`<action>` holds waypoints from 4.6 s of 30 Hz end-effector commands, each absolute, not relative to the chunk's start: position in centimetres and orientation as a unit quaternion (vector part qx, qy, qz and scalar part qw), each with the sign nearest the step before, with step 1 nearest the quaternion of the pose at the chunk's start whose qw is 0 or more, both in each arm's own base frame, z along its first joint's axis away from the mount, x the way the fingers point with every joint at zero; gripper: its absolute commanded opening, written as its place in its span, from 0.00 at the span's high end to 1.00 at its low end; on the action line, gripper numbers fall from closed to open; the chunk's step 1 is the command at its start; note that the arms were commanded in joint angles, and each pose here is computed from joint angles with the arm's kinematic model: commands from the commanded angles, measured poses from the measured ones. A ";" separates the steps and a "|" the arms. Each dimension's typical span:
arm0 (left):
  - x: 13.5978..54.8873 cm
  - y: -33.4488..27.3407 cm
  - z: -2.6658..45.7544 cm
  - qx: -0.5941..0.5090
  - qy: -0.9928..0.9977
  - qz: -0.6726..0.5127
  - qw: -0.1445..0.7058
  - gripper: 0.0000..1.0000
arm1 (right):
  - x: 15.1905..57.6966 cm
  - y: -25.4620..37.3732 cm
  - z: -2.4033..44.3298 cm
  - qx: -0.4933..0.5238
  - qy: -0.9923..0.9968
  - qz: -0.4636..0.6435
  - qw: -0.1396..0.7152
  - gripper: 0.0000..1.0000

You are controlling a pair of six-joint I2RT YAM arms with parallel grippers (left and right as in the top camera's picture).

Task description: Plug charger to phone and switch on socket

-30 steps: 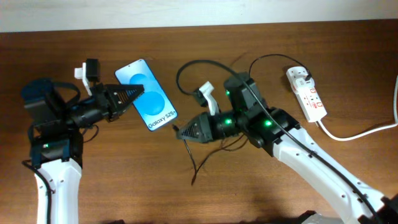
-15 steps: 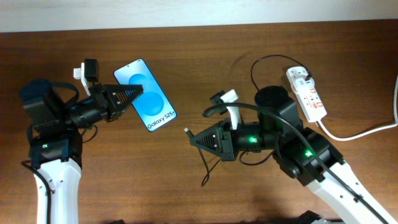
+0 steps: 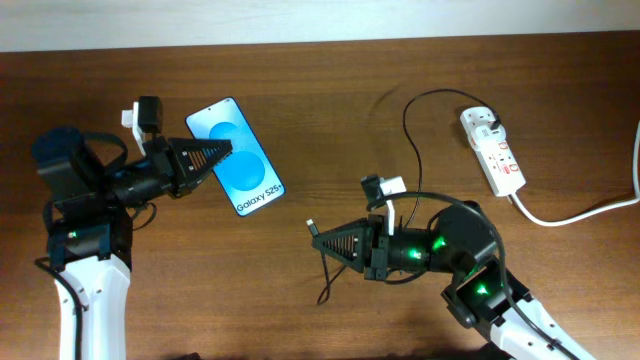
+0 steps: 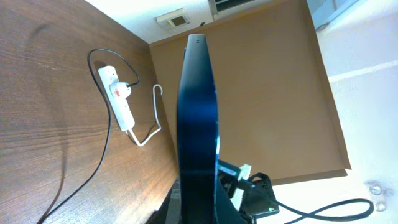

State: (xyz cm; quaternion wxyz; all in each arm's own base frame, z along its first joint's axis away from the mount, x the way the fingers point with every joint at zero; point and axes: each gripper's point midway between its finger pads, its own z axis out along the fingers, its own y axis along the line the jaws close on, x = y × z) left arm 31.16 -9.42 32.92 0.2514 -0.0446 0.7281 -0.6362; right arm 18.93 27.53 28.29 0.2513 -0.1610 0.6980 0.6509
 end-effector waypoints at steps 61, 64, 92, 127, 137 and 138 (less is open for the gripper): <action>30.7 -9.6 33.6 -0.031 0.725 -0.639 0.255 1.00 | 20.3 34.1 29.2 -0.212 0.636 0.696 0.258 0.96; 30.7 -9.6 33.6 -0.031 0.725 -0.639 0.255 1.00 | 20.3 34.1 29.5 -0.214 0.630 0.698 0.264 0.96; 30.5 -9.7 33.7 -0.027 0.724 -0.641 0.251 1.00 | 21.6 33.5 29.6 -0.197 0.636 0.692 0.279 0.96; 27.2 -12.3 34.5 0.131 0.694 -0.660 0.256 1.00 | 22.1 32.6 29.1 -0.221 0.637 0.687 0.272 0.96; 26.6 -13.6 34.5 0.146 0.692 -0.665 0.241 1.00 | 23.0 32.0 30.2 -0.223 0.630 0.686 0.288 0.96; 26.5 -13.8 34.5 0.148 0.691 -0.665 0.239 1.00 | 23.0 32.1 30.3 -0.221 0.629 0.686 0.291 0.96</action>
